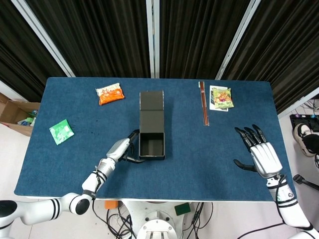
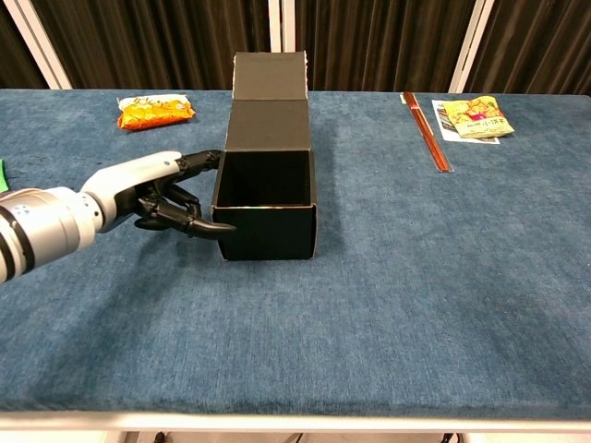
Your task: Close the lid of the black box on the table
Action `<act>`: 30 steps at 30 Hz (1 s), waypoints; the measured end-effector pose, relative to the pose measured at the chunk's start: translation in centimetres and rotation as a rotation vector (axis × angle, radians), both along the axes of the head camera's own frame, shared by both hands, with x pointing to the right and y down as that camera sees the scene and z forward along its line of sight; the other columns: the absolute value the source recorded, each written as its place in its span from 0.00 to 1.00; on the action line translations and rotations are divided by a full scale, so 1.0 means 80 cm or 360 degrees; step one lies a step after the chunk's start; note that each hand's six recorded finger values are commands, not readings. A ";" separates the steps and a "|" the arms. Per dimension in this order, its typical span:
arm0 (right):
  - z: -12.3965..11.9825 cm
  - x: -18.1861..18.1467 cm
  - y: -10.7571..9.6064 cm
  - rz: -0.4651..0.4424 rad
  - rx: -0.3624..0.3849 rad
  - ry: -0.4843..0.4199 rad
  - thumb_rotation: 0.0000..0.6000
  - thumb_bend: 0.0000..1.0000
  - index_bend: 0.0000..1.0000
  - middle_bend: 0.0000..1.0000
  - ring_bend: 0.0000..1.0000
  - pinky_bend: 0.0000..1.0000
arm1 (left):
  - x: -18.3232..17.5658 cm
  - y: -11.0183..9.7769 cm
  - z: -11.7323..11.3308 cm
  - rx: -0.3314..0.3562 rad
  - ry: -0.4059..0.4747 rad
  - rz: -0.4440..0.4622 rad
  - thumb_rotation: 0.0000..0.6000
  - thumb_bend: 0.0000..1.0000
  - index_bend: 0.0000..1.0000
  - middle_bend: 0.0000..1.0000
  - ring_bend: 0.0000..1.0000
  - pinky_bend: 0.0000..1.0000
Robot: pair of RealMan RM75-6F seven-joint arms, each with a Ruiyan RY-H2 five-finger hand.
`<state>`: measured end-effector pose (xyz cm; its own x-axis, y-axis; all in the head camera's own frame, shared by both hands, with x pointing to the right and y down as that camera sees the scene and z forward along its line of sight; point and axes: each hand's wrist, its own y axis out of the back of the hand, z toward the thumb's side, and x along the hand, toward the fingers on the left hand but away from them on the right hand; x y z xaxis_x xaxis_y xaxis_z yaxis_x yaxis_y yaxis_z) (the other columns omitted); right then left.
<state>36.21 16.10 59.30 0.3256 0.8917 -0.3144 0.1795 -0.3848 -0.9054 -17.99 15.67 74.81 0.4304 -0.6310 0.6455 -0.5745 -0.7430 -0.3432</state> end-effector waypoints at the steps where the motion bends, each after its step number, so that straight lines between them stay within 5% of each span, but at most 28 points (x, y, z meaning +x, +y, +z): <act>1: 0.000 0.000 0.000 0.0001 0.0001 0.0000 1.00 0.18 0.04 0.21 0.08 0.05 | 0.001 0.000 0.001 0.0001 -0.0001 0.0000 0.78 0.04 0.00 0.00 0.63 1.00; 11: 0.001 0.005 0.002 0.0025 -0.0005 -0.0001 1.00 0.18 0.04 0.21 0.08 0.05 | 0.010 -0.003 0.009 0.0027 -0.0002 -0.0028 0.79 0.04 0.01 0.05 0.64 1.00; 21: 0.011 0.006 0.001 0.0048 -0.0060 -0.0008 1.00 0.18 0.04 0.21 0.08 0.05 | 0.001 -0.021 0.020 0.0137 0.0031 -0.0268 1.00 0.04 0.62 0.62 0.72 1.00; 30: 0.053 -0.007 -0.034 0.0151 -0.0321 -0.0037 1.00 0.18 0.05 0.24 0.09 0.07 | -0.006 -0.030 -0.019 0.0298 0.0144 -0.0277 1.00 0.03 0.63 0.64 0.73 1.00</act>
